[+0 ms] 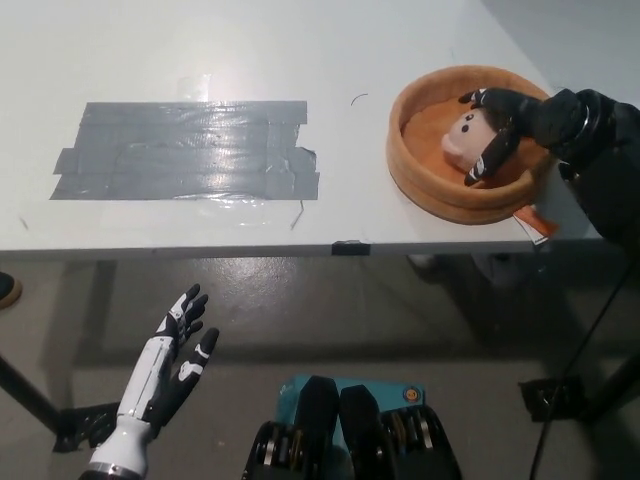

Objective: An emotional support dumpling is kept in a soft plate infront in the middle of the desk infront of the robot. The robot extends its right arm to pick up the dumpling and hands it to a person

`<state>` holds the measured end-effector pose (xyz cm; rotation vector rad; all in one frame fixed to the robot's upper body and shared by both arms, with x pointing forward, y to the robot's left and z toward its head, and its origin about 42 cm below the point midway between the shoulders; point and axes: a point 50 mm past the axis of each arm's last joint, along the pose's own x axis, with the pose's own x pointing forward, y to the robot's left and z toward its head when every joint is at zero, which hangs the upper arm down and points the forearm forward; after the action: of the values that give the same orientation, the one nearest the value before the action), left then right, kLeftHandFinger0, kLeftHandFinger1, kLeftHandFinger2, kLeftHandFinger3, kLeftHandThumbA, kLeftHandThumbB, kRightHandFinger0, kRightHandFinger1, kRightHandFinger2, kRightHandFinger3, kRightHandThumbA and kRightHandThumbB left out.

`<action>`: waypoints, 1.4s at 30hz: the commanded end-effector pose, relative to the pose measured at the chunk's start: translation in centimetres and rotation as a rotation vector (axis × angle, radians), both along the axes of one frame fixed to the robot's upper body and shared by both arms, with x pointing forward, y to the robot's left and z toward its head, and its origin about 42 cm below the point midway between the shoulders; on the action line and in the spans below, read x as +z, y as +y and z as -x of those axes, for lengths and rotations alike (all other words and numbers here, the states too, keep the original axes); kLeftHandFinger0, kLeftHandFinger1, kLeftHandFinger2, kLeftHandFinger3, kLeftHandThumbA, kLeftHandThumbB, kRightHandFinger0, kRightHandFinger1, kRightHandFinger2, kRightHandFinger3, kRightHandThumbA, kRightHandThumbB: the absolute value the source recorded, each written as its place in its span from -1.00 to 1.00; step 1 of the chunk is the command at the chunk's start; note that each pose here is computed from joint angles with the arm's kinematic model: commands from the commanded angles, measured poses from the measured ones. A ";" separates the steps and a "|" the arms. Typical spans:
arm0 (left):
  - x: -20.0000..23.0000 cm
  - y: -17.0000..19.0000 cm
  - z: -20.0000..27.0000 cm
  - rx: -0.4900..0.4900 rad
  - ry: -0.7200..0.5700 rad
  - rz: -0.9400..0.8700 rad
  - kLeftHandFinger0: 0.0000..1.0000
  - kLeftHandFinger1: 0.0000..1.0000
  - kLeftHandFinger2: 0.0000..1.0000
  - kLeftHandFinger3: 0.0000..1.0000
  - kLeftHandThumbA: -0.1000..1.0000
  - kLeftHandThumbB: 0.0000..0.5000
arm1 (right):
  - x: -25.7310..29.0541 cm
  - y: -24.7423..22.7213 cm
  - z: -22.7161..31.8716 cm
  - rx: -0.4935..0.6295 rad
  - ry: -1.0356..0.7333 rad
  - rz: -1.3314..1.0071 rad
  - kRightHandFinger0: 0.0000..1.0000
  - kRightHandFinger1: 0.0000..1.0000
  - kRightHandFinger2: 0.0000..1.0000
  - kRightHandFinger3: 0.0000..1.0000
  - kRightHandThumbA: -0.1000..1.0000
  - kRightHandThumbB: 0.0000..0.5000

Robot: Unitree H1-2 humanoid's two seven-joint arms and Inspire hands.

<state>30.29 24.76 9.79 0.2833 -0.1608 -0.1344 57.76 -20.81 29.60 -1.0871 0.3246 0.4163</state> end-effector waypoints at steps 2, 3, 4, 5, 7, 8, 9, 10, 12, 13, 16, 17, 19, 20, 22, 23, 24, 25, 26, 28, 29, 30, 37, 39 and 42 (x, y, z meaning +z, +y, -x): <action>1.4 -0.2 -0.5 -0.016 -0.069 0.002 1.00 1.00 1.00 1.00 0.66 0.19 | 3.1 0.5 -0.6 0.029 -0.005 -0.041 1.00 1.00 1.00 1.00 0.86 0.99; 1.5 -0.2 -0.5 -0.018 -0.070 0.000 1.00 1.00 1.00 1.00 0.66 0.18 | 3.1 0.6 -0.5 0.032 -0.008 -0.025 1.00 1.00 1.00 1.00 0.88 1.00; 1.5 -0.2 -0.6 -0.021 -0.073 0.003 1.00 1.00 1.00 1.00 0.65 0.16 | 3.1 0.6 -0.5 0.030 -0.005 -0.022 1.00 1.00 1.00 1.00 0.88 1.00; 1.5 -0.2 -0.6 -0.020 -0.075 0.001 1.00 1.00 1.00 1.00 0.65 0.16 | 3.1 0.6 -0.5 0.028 -0.007 -0.017 1.00 1.00 1.00 1.00 0.85 0.93; 1.5 -0.3 -0.7 -0.020 -0.078 0.003 1.00 1.00 1.00 1.00 0.66 0.18 | 3.0 0.5 -0.6 0.038 -0.023 0.009 1.00 1.00 1.00 1.00 0.77 0.68; 1.5 -0.3 -0.7 -0.021 -0.078 0.005 1.00 1.00 1.00 1.00 0.66 0.17 | 2.9 0.5 -0.6 0.077 -0.057 0.069 1.00 1.00 1.00 1.00 0.74 0.41; 1.6 -0.3 -0.7 -0.022 -0.076 0.000 1.00 1.00 1.00 1.00 0.67 0.19 | 2.6 0.5 -0.7 0.045 -0.113 0.056 1.00 0.96 0.94 1.00 0.13 0.11; 1.7 -0.3 -0.7 -0.024 -0.076 -0.003 1.00 1.00 1.00 1.00 0.67 0.19 | 2.2 0.4 -0.7 0.023 -0.162 -0.002 0.61 0.62 0.58 0.48 -0.36 0.17; 1.8 -0.4 -0.9 -0.026 -0.079 -0.005 1.00 1.00 1.00 1.00 0.68 0.19 | 1.5 0.1 -0.6 0.013 -0.245 -0.019 -0.58 -0.37 -0.37 -0.45 -0.98 -0.09; 1.8 -0.4 -0.9 -0.026 -0.080 -0.005 1.00 1.00 1.00 1.00 0.69 0.18 | 1.3 0.0 -0.6 0.016 -0.257 -0.027 -0.97 -0.42 -0.03 -0.14 -1.00 -0.18; 1.8 -0.4 -0.9 -0.030 -0.081 0.002 1.00 1.00 1.00 1.00 0.69 0.18 | 0.6 -0.2 -0.4 0.024 -0.267 -0.032 -0.95 0.14 0.85 0.67 -1.00 -0.17; 1.8 -0.4 -0.9 -0.031 -0.081 0.001 0.99 1.00 1.00 1.00 0.68 0.19 | 0.4 -0.3 -0.3 0.030 -0.261 -0.024 -0.82 0.34 1.00 0.81 -1.00 -0.20; 1.8 -0.4 -0.9 -0.027 -0.079 0.000 1.00 1.00 1.00 1.00 0.68 0.22 | 0.5 -0.3 -0.3 0.032 -0.241 -0.007 -0.73 0.44 1.00 0.79 -1.00 -0.24; 1.8 -0.4 -0.9 -0.026 -0.078 0.001 1.00 1.00 1.00 1.00 0.68 0.22 | 0.4 -0.3 -0.2 0.031 -0.238 -0.008 -0.71 0.46 1.00 0.79 -1.00 -0.24; 2.1 -0.3 -1.2 -0.028 -0.084 -0.007 0.99 1.00 1.00 1.00 0.68 0.22 | 0.6 -0.4 -0.3 0.029 -0.236 -0.007 -0.67 0.49 1.00 0.81 -1.00 -0.23; 2.1 -0.3 -1.3 -0.029 -0.086 -0.006 0.98 1.00 1.00 1.00 0.69 0.22 | 0.7 -0.5 -0.3 0.029 -0.237 -0.004 -0.70 0.45 1.00 0.78 -1.00 -0.23; 2.1 -0.3 -1.5 -0.030 -0.087 -0.006 0.98 1.00 1.00 1.00 0.69 0.23 | 0.6 -0.6 -0.4 0.029 -0.237 -0.004 -0.75 0.45 1.00 0.77 -1.00 -0.23; 2.2 -0.3 -1.6 -0.032 -0.091 -0.010 0.97 1.00 1.00 1.00 0.72 0.24 | 0.6 -0.7 -0.4 0.029 -0.240 -0.005 -0.72 0.50 1.00 0.82 -1.00 -0.24; 2.2 -0.3 -1.6 -0.032 -0.091 -0.008 0.97 1.00 1.00 1.00 0.72 0.24 | 0.5 -0.8 -0.4 0.028 -0.239 -0.006 -0.73 0.49 1.00 0.83 -1.00 -0.25; 2.4 -0.3 -1.8 -0.032 -0.094 -0.006 0.98 1.00 1.00 1.00 0.71 0.23 | 0.7 -1.1 -0.4 0.023 -0.246 -0.016 -0.68 0.53 1.00 0.84 -1.00 -0.26; 2.4 -0.3 -1.8 -0.032 -0.094 -0.006 0.98 1.00 1.00 1.00 0.71 0.24 | 0.7 -1.1 -0.4 0.023 -0.247 -0.017 -0.68 0.53 1.00 0.83 -1.00 -0.26; 2.4 -0.3 -1.8 -0.035 -0.092 -0.004 0.98 1.00 1.00 1.00 0.71 0.22 | 0.7 -1.4 -0.4 0.021 -0.265 -0.042 -0.59 0.56 1.00 0.85 -1.00 -0.23; 2.9 -0.3 -2.6 -0.039 -0.102 -0.008 0.97 1.00 1.00 1.00 0.72 0.23 | 4.7 -1.8 -1.0 -0.068 -0.419 -0.272 -0.70 0.39 0.95 0.96 -1.00 -0.32; 3.2 -0.2 -2.9 -0.038 -0.107 -0.004 0.97 1.00 1.00 1.00 0.72 0.22 | 6.3 -1.5 -1.1 -0.084 -0.470 -0.341 -0.66 0.41 0.94 0.96 -1.00 -0.38; 3.4 -0.3 -3.3 -0.036 -0.119 0.000 0.97 1.00 1.00 1.00 0.71 0.19 | 9.0 -1.2 -0.8 -0.079 -0.560 -0.436 -0.58 0.44 1.00 0.99 -1.00 -0.37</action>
<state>32.58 24.28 11.69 0.2864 -0.2206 -0.1520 57.99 -23.54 30.45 -0.8478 0.0544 0.1867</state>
